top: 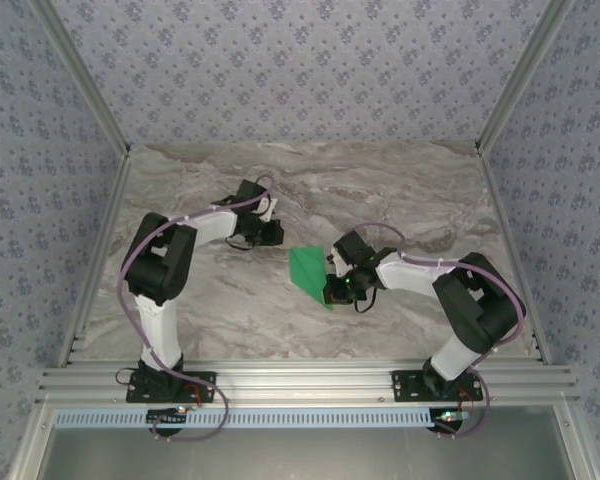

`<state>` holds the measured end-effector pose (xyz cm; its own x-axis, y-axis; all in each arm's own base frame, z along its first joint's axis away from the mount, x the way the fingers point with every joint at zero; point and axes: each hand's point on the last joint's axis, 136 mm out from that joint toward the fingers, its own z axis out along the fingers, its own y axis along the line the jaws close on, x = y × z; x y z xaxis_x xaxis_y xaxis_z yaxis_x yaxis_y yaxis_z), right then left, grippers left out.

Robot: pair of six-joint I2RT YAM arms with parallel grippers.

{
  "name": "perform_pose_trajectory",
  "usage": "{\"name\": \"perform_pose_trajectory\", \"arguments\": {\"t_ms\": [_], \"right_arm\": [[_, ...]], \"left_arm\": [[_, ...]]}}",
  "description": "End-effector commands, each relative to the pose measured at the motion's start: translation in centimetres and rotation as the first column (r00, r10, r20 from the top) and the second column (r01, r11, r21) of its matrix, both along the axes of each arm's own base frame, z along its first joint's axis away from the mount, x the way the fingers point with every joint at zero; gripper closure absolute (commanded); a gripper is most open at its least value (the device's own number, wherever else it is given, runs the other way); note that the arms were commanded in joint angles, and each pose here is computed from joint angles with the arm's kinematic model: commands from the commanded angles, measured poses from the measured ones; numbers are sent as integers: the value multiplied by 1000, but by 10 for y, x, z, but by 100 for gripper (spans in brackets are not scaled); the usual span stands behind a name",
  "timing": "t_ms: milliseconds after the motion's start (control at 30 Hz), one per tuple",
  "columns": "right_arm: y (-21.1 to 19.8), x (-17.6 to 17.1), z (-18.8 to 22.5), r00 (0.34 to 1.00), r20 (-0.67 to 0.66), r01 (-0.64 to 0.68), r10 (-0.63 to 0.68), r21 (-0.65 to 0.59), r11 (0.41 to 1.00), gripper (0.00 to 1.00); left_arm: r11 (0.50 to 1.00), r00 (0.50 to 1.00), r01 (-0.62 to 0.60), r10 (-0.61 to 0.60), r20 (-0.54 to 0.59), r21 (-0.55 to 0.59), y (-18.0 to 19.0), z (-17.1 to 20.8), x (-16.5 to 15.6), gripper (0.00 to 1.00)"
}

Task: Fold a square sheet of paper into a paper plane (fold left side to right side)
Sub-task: Fourth fold the wing at the center of the table, then turn over the paper at the center of the table.

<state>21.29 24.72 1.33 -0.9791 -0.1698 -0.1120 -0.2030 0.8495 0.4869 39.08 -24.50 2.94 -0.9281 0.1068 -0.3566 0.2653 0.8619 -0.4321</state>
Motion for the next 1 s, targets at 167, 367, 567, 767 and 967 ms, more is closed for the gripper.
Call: {"name": "perform_pose_trajectory", "arguments": {"t_ms": [167,367,567,767,967], "right_arm": [[-14,-11,-10,1000,10,-17,18,-89,996,95],[-11,13,32,983,186,2,7,-49,999,73],[-28,28,72,935,352,60,-43,-38,998,50],[-52,27,90,899,414,143,-140,25,989,40],[-62,19,94,878,438,178,-194,77,981,38]], "left_arm": [[981,974,-145,164,155,-126,26,78,-16,70],[947,966,-196,231,114,-255,25,86,-56,57],[929,979,-173,200,49,-328,-3,77,-85,54],[928,987,-138,158,30,-347,-32,69,-87,54],[936,994,-106,114,2,-335,-57,55,-81,54]]}}
